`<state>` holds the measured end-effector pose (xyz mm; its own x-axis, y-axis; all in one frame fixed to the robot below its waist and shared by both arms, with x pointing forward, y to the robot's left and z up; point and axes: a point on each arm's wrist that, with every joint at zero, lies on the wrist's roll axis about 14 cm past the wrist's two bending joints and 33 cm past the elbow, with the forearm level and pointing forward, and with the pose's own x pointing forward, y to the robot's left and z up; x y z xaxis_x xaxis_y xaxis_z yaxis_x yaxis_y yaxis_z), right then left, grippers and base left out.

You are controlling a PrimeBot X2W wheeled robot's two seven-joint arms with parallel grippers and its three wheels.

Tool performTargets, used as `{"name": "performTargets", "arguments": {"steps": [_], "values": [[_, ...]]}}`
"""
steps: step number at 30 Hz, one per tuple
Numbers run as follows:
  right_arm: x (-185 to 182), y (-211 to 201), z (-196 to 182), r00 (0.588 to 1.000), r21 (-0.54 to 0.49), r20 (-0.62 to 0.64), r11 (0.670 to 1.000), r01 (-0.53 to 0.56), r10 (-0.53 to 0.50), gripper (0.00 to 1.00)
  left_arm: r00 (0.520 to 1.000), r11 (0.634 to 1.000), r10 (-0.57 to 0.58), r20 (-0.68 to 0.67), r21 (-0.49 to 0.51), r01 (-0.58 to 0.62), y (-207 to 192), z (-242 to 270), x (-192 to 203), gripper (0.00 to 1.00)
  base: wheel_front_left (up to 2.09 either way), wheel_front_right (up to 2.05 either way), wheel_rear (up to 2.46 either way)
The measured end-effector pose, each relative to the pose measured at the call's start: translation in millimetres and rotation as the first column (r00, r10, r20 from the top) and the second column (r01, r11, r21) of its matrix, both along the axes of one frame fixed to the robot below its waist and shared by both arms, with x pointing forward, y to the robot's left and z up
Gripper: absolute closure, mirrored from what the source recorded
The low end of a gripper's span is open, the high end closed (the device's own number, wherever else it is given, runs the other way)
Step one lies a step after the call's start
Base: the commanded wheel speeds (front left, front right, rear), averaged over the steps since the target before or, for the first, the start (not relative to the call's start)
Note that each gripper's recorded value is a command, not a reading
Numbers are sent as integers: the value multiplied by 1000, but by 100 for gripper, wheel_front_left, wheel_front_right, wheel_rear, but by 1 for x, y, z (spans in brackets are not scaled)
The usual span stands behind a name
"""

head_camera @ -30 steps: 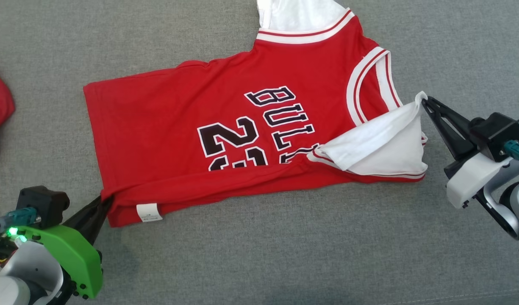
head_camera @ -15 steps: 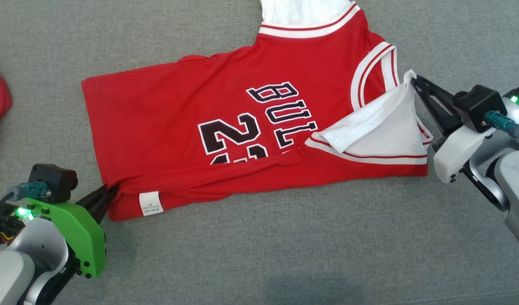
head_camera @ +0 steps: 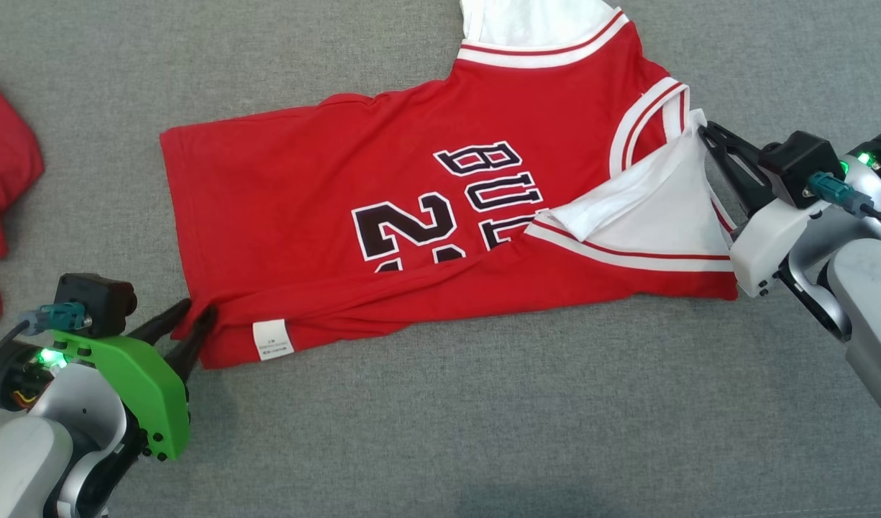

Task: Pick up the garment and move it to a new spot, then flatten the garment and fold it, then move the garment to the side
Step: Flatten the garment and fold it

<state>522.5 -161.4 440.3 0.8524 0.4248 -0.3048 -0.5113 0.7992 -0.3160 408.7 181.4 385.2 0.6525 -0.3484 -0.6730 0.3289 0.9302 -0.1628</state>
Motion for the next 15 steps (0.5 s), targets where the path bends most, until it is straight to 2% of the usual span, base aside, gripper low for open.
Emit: {"name": "performTargets", "arguments": {"steps": [1, 2, 3, 10, 15], "values": [[0, -2, 0, 1000, -3, -1, 1000, 5, -5, 79, 1000, 1000, 7, 8, -5, -7, 0, 2, 1, 0, 0, 0, 0], [0, -2, 1, 1000, -5, 3, 1000, 6, -6, 34, 1000, 1000, 16, 17, -9, -16, 1, 4, 1, 0, 0, 0, 0], [-1, -2, 3, 1000, -4, 16, 1000, 3, -3, 0, 999, 1000, 23, 25, -13, -23, 1, 6, 1, 0, 0, 0, 0], [-10, -7, 24, 996, 39, 88, 999, 26, -30, 0, 985, 994, 98, 140, -59, -90, 0, 28, -6, 0, 0, 0, 0], [-33, -22, 41, 987, 84, 139, 994, 70, -81, 0, 945, 978, 193, 264, -123, -165, -6, 50, -17, 0, 0, 0, 0]]}}
